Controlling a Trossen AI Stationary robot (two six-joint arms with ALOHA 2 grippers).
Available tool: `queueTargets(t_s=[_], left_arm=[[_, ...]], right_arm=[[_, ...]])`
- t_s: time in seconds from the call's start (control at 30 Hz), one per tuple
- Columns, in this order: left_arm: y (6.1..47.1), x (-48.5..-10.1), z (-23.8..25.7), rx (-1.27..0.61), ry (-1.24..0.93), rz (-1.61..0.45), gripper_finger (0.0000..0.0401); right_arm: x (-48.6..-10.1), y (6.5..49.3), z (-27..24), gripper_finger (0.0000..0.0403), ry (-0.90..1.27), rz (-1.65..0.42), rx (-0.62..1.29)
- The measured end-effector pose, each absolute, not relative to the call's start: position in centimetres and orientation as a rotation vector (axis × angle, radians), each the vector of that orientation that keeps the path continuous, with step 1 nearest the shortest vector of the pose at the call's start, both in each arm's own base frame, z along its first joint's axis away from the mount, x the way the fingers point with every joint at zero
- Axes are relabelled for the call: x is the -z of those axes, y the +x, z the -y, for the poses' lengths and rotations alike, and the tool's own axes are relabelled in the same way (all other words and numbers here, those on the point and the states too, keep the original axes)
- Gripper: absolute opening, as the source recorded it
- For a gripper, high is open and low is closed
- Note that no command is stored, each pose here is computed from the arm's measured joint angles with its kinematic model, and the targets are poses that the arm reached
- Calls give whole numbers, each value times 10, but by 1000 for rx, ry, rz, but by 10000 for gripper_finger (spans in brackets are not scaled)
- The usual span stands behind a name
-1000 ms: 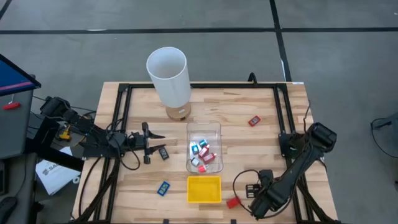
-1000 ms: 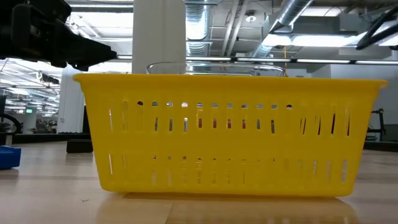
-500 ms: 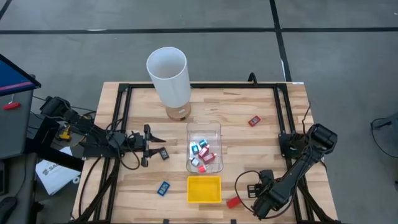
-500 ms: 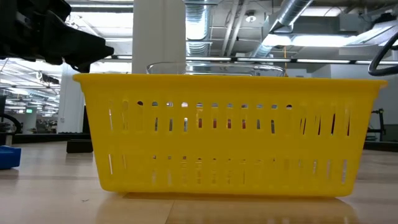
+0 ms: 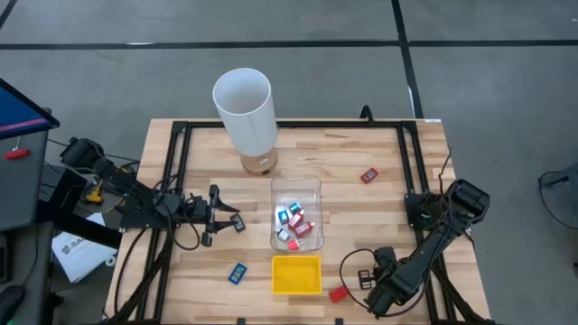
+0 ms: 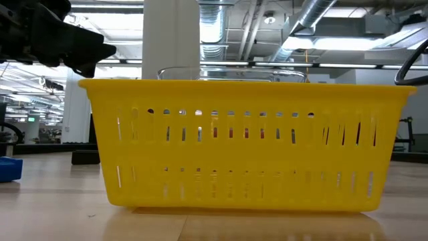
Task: Pick & Place Office items
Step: Put the bottom black digital clock into the yellow bin
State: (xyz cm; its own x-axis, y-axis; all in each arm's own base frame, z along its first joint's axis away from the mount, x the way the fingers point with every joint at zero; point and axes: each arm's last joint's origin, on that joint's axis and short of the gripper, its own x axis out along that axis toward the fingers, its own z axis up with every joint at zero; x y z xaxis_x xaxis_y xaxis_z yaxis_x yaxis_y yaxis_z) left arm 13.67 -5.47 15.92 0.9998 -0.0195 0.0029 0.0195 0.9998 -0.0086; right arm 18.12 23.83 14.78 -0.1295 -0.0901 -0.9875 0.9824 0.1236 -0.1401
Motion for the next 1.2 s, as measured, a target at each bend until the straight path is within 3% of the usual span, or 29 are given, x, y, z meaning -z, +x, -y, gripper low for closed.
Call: queueTargets(t_s=[0.4,0.7,0.93,1.2], left_arm=[[137,-158,55,19,-3,-5,154],[136,-150,51,-95,26,-81,154],[136,-149,51,-115,21,-94,154],[136,-149,51,-116,21,-96,154]], right_arm=[[-169,190,-226,53,976,-1181,1114],[-218,228,-220,53,1000,-973,798],[-231,268,-222,53,1013,-894,561],[-240,283,-231,53,1059,-820,383]])
